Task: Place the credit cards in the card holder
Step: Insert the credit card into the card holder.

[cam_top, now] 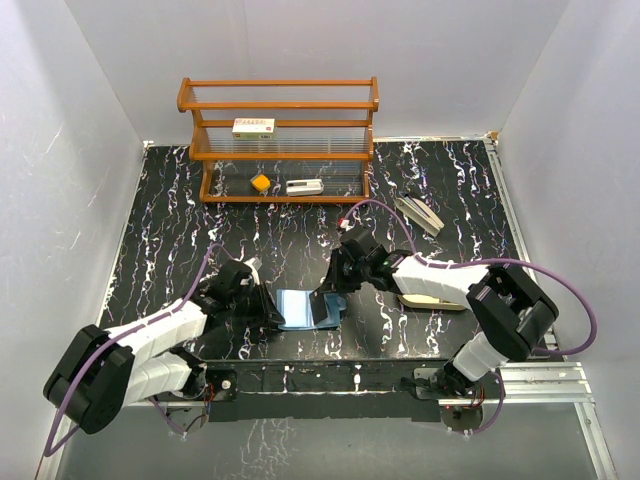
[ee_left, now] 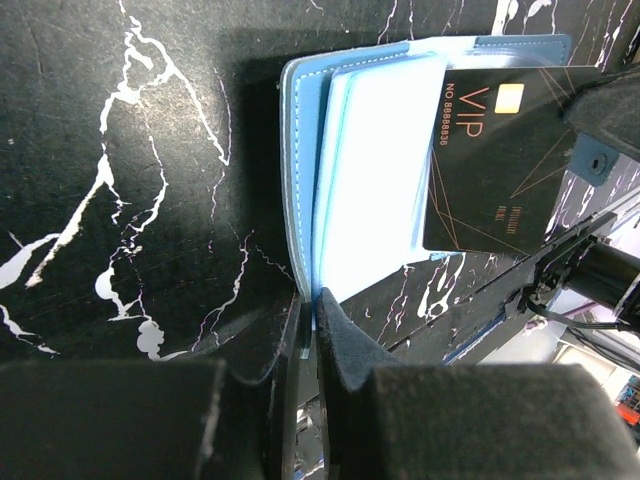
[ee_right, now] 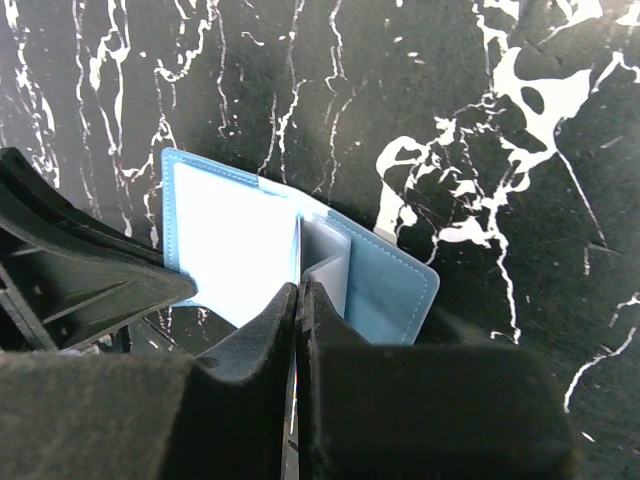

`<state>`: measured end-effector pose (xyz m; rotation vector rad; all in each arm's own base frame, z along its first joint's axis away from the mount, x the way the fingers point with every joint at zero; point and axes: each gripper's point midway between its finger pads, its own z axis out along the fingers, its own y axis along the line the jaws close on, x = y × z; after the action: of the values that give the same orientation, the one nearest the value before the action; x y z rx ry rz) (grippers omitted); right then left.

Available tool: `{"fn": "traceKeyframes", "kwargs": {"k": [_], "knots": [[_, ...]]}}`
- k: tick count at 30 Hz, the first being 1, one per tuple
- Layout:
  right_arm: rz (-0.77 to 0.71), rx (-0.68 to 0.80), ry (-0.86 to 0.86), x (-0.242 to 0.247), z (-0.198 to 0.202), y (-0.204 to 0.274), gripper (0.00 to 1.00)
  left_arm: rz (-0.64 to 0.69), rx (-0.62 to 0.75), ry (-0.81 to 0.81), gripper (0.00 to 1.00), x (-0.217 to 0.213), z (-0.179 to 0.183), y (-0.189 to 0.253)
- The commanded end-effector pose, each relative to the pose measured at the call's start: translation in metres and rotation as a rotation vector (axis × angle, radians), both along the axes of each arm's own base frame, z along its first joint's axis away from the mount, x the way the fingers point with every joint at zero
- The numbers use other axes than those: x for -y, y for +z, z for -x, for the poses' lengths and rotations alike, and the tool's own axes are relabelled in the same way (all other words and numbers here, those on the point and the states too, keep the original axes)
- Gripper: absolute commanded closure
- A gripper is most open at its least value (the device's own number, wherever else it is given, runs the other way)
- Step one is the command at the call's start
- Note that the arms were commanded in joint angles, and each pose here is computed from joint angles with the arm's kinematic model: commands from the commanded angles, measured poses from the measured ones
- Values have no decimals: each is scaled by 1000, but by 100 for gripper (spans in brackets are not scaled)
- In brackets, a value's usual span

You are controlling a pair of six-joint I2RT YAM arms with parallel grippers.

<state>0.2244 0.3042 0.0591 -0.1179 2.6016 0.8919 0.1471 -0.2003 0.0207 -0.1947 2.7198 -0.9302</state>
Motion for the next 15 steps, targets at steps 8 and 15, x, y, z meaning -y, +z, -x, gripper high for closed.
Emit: {"fn": "traceKeyframes", "kwargs": {"k": [8, 15], "knots": [[-120, 25, 28, -21, -2, 15, 100, -44, -38, -7, 94, -9, 11, -13], [-116, 29, 23, -19, -3, 17, 100, -44, -39, -6, 95, -9, 11, -14]]}}
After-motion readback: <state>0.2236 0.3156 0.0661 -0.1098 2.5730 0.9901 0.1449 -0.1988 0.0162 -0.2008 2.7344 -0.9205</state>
